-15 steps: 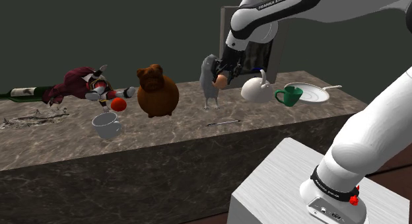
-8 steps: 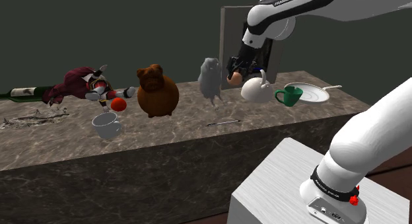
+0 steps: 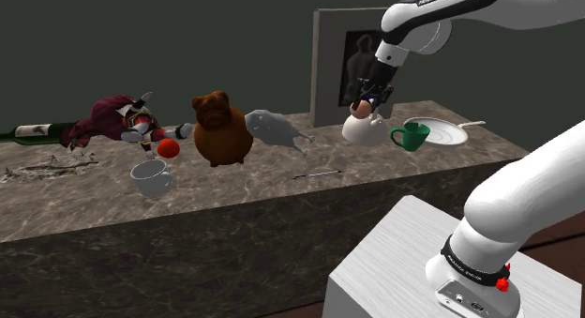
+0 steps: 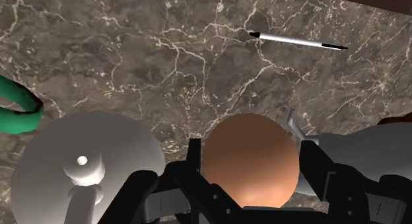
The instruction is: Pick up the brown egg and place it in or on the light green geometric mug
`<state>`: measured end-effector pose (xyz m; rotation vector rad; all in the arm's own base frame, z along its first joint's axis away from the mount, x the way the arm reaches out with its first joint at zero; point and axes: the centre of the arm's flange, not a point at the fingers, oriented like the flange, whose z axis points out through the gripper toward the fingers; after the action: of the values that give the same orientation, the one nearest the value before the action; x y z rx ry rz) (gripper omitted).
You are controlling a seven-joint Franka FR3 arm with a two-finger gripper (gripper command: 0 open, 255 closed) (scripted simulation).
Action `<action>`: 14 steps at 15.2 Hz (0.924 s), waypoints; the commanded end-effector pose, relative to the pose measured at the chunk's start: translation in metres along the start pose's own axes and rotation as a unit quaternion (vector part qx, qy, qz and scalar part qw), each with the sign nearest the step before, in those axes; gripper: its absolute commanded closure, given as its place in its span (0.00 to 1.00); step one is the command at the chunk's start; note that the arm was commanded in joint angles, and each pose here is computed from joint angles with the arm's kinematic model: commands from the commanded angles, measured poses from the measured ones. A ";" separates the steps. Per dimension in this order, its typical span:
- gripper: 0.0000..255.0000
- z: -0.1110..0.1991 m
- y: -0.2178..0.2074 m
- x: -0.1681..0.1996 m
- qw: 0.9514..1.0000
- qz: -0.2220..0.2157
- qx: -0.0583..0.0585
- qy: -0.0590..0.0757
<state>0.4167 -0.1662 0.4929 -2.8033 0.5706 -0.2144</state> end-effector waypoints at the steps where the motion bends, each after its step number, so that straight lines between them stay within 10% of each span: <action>1: 1.00 -0.013 0.027 -0.004 1.000 -0.001 0.000 0.000; 14: 1.00 -0.067 0.189 -0.019 1.000 -0.001 0.000 0.000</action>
<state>0.3238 -0.3279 0.4992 -2.8024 0.5711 -0.2147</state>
